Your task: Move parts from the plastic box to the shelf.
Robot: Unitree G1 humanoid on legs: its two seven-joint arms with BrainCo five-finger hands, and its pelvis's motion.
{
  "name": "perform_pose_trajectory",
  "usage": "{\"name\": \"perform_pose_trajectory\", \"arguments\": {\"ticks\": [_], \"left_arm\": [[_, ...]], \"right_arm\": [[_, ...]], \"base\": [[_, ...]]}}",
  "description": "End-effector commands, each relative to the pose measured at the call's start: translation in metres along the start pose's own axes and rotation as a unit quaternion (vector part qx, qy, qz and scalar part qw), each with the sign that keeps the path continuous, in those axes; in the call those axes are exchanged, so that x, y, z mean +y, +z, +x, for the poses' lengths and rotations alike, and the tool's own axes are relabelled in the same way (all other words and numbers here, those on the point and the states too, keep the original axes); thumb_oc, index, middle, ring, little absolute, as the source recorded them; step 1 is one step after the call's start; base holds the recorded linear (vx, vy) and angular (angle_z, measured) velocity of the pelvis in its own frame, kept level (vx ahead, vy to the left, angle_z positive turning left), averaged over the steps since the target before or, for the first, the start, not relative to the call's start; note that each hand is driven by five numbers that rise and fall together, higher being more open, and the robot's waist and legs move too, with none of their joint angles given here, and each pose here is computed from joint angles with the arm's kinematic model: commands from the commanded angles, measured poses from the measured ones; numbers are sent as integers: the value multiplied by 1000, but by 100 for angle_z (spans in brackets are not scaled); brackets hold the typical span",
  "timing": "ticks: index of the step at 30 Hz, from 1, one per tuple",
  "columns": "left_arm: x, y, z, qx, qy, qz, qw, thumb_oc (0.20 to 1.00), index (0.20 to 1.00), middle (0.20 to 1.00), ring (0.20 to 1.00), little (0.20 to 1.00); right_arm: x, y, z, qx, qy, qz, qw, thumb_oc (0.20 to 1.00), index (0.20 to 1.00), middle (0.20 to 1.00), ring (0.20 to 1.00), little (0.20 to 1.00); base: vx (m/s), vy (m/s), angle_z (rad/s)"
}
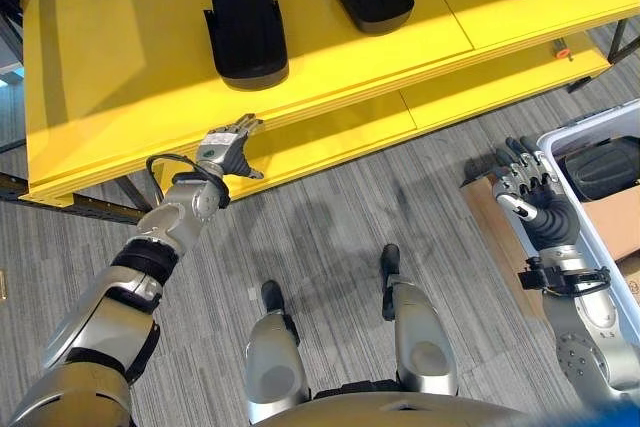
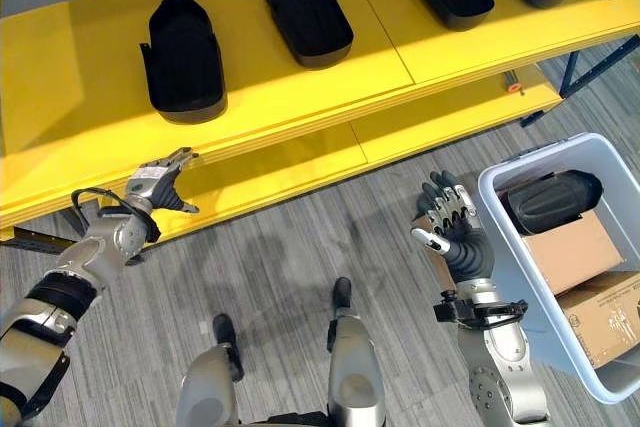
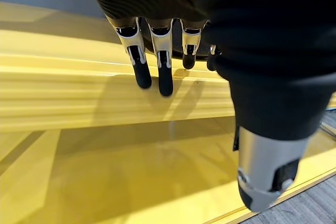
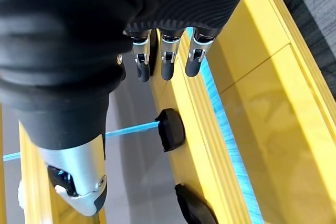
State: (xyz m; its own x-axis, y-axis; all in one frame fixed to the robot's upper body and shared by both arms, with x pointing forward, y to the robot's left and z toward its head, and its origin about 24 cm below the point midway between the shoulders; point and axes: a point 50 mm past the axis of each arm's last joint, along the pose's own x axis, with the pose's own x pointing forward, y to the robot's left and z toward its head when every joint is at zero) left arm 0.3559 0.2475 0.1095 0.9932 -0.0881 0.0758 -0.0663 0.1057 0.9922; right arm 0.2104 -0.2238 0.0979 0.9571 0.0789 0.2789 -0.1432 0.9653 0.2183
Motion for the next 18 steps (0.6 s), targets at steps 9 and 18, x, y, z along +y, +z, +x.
{"name": "perform_pose_trajectory", "arguments": {"ticks": [9, 18], "left_arm": [[39, -14, 16, 26, 55, 30, 998, 1000, 1000, 1000, 1000, 1000], [54, -14, 30, 45, 60, 39, 996, 1000, 1000, 1000, 1000, 1000]], "right_arm": [[7, 26, 7, -60, 34, -5, 998, 1000, 1000, 1000, 1000, 1000], [10, 30, 8, -61, 51, -8, 997, 1000, 1000, 1000, 1000, 1000]], "base": [[4, 8, -2], [-2, 4, -1]]}}
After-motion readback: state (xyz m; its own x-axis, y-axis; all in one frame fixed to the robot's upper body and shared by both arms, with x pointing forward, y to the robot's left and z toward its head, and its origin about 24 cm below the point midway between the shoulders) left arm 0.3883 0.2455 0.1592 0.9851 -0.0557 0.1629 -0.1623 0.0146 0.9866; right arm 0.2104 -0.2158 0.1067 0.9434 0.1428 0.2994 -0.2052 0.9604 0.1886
